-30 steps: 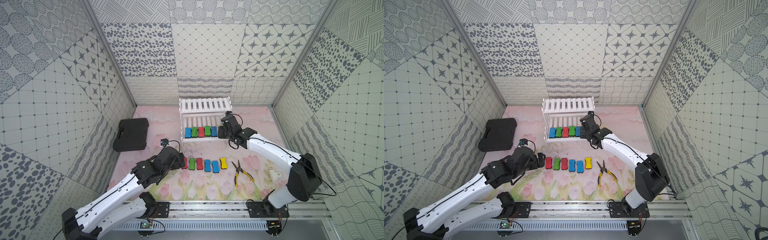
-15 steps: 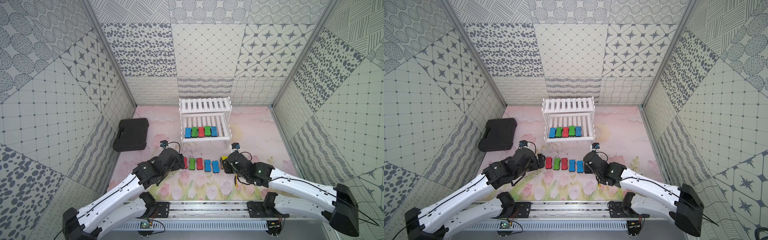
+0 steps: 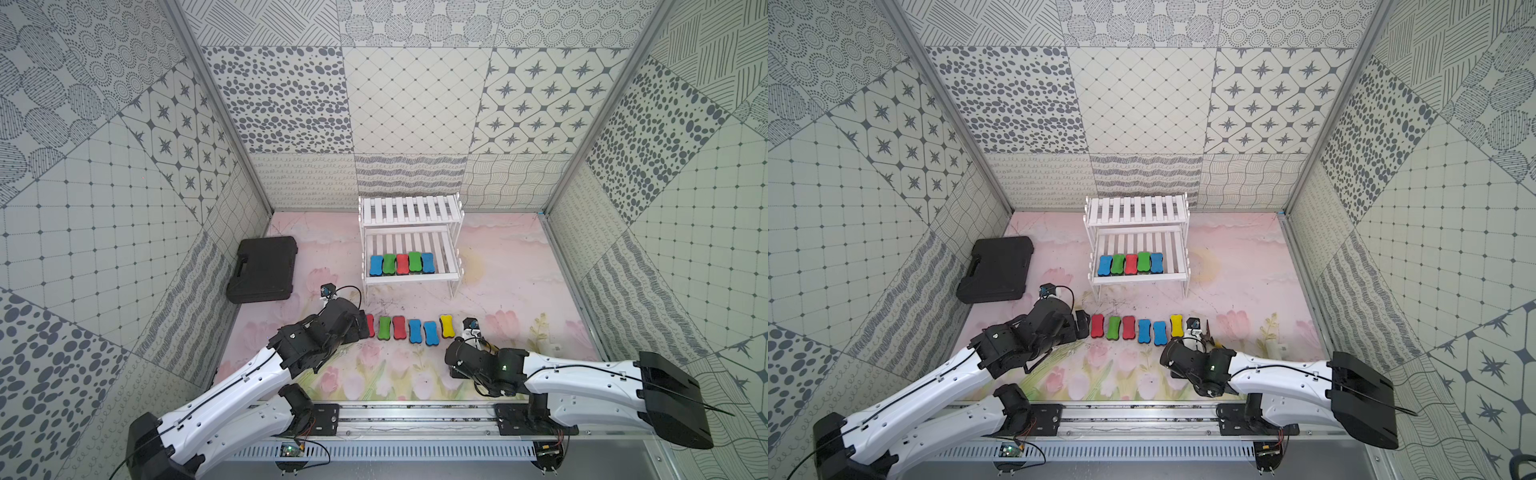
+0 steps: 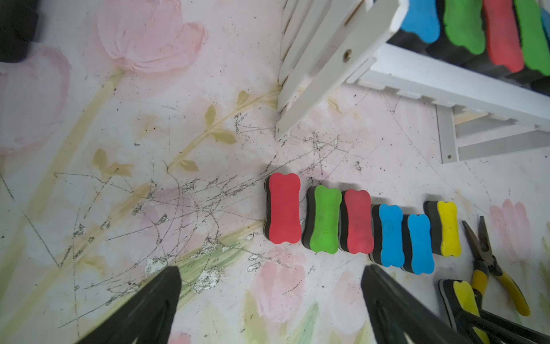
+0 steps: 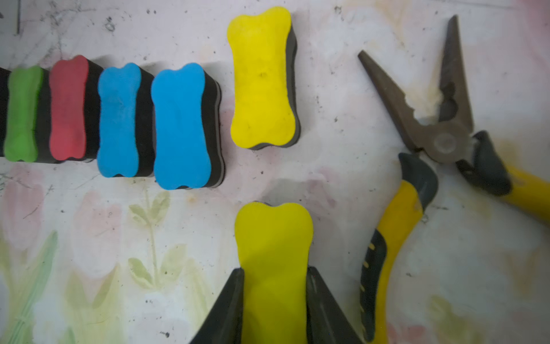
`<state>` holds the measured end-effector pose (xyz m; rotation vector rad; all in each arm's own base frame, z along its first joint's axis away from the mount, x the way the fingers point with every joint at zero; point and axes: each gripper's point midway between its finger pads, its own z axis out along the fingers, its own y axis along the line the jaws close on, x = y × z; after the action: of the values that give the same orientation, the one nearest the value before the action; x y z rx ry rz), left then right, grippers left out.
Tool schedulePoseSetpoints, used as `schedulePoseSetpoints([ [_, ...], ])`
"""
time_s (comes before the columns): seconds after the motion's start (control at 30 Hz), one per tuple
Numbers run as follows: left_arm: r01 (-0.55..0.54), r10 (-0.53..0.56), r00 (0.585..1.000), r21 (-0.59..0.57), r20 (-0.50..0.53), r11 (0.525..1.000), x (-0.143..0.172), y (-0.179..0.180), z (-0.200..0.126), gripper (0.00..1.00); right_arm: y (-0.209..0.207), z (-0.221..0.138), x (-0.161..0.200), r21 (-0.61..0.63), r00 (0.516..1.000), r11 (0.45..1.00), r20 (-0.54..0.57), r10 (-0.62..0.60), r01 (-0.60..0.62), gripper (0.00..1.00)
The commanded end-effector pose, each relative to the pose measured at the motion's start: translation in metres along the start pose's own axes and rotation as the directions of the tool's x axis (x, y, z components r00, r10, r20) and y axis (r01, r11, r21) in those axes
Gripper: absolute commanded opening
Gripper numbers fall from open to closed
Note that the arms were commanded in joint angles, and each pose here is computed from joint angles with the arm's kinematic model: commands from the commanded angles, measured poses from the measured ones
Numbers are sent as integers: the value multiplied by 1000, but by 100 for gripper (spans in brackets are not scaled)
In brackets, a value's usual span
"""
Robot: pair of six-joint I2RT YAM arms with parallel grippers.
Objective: Remove the whiteboard erasers from the shelf
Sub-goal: Place the whiteboard eraser at the center of the board.
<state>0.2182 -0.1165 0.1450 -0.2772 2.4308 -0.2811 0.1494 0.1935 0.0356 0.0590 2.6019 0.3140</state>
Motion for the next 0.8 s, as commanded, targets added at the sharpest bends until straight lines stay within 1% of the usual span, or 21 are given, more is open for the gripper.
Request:
schedulePoseSetpoints([
  [0.0, 14, -14, 1000, 14, 10, 1000, -3, -4, 3, 99, 12, 2, -12, -26, 999, 999, 33, 36, -35, 28],
  [0.07, 14, -14, 1000, 17, 8, 1000, -2, -5, 3, 99, 12, 2, -14, -26, 999, 999, 34, 38, -37, 31],
  [0.1, 14, -15, 1000, 17, 5, 1000, -2, -5, 4, 99, 12, 2, -14, -28, 999, 999, 36, 37, -36, 34],
  [0.2, 13, -13, 1000, 16, 2, 1000, -1, -5, 4, 99, 13, -1, -18, -41, 998, 998, 48, 39, -37, 47],
  [0.3, 12, -12, 1000, 16, 0, 1000, -1, -5, 4, 99, 11, -8, -21, -38, 998, 999, 54, 36, -34, 55],
  [0.37, 13, -13, 1000, 16, 0, 1000, -1, -4, 4, 99, 13, -16, -26, -45, 998, 999, 59, 25, -23, 56],
  [0.43, 14, -14, 1000, 18, -2, 1000, 0, -4, 4, 99, 13, -25, -32, -56, 997, 998, 74, -14, 18, 56],
  [0.47, 15, -15, 1000, 19, -4, 1000, 1, -4, 4, 99, 26, -38, -45, -98, 995, 995, 98, -25, 34, 56],
  [0.6, 18, -18, 1000, 25, -1, 1000, 1, -4, 4, 99, 51, -70, -88, -180, 981, 979, 181, -65, 98, 54],
  [0.67, 16, -16, 1000, 23, -1, 1000, 1, -4, 4, 99, 63, -83, -116, -176, 966, 973, 235, -105, 149, 53],
  [0.77, 19, -19, 1000, 21, 0, 1000, 0, -3, 3, 99, 82, -90, -157, -160, 947, 969, 293, -135, 188, 52],
])
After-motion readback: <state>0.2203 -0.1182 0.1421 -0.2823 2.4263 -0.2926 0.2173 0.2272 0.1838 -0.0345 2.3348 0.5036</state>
